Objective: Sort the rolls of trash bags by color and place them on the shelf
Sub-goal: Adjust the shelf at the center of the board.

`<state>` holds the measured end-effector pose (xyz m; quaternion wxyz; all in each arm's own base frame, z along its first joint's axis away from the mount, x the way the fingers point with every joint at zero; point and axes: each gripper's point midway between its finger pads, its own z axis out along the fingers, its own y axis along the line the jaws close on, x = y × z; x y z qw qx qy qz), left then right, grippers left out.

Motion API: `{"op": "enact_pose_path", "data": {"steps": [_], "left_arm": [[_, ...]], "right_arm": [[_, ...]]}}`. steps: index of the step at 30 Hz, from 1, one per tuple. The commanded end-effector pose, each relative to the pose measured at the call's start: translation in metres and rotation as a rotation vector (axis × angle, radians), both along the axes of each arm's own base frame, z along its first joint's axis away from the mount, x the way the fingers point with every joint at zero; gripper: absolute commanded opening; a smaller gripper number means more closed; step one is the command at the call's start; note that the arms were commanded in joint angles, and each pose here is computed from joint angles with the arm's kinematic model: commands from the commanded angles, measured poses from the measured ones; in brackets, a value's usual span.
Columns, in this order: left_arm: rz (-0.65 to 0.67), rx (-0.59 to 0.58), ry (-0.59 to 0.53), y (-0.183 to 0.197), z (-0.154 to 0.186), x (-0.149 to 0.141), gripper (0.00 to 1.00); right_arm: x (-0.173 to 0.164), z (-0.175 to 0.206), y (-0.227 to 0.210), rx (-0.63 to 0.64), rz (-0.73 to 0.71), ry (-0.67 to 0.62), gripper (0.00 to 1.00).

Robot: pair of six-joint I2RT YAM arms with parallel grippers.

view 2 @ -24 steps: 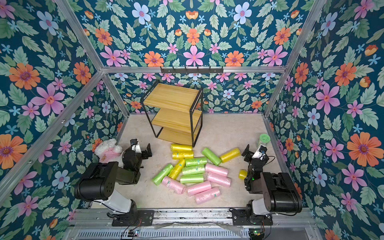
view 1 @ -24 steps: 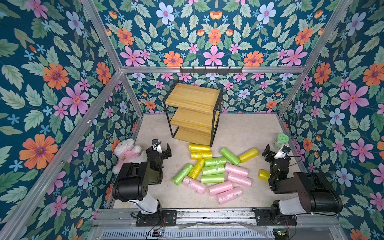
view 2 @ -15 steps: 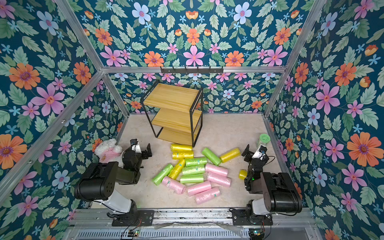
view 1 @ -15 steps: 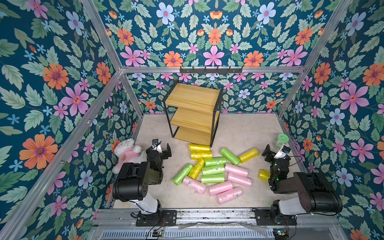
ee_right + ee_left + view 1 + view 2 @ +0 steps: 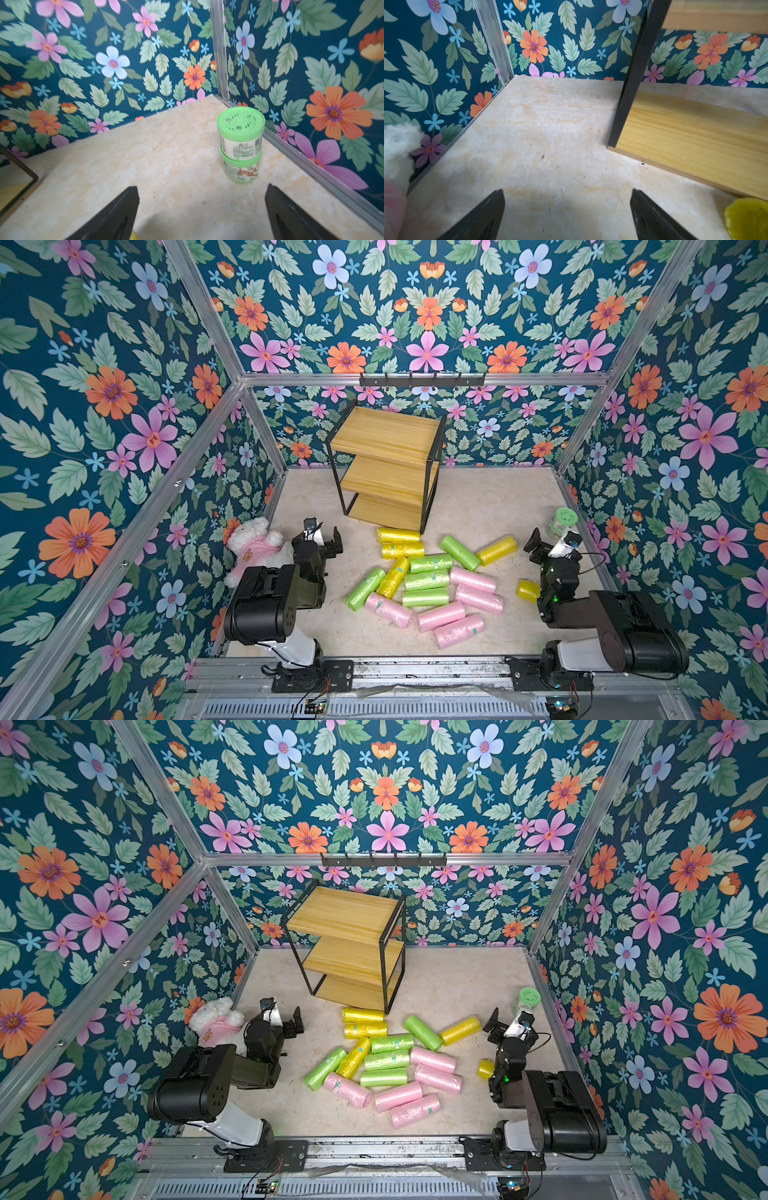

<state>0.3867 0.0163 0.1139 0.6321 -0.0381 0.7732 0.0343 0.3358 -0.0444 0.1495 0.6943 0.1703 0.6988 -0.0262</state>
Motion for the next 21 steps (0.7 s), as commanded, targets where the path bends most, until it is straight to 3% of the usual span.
{"op": "enact_pose_path", "data": {"steps": [1,3,5,12,16,21], "left_arm": [[0.059,0.001,-0.027,0.010,0.023,-0.003,0.99],[0.125,-0.054,-0.025,0.019,0.038,-0.007,0.99],[0.140,-0.133,-0.056,0.019,0.056,-0.009,0.99],[-0.106,-0.341,-0.194,-0.024,0.148,0.010,0.88],[-0.228,-0.318,-0.198,-0.044,0.208,0.031,0.88],[-0.316,-0.256,-0.119,-0.059,0.248,0.072,0.87]], "right_arm": [[-0.007,0.017,-0.001,-0.030,-0.022,-0.031,0.99],[-0.012,0.034,0.004,-0.046,-0.034,-0.059,0.99],[-0.008,0.052,0.014,0.028,0.017,-0.088,0.99],[0.001,0.145,0.095,0.087,0.405,-0.155,0.99],[0.012,0.188,0.155,0.072,0.606,-0.116,0.99],[0.026,0.221,0.219,0.053,0.781,-0.110,0.99]]}}
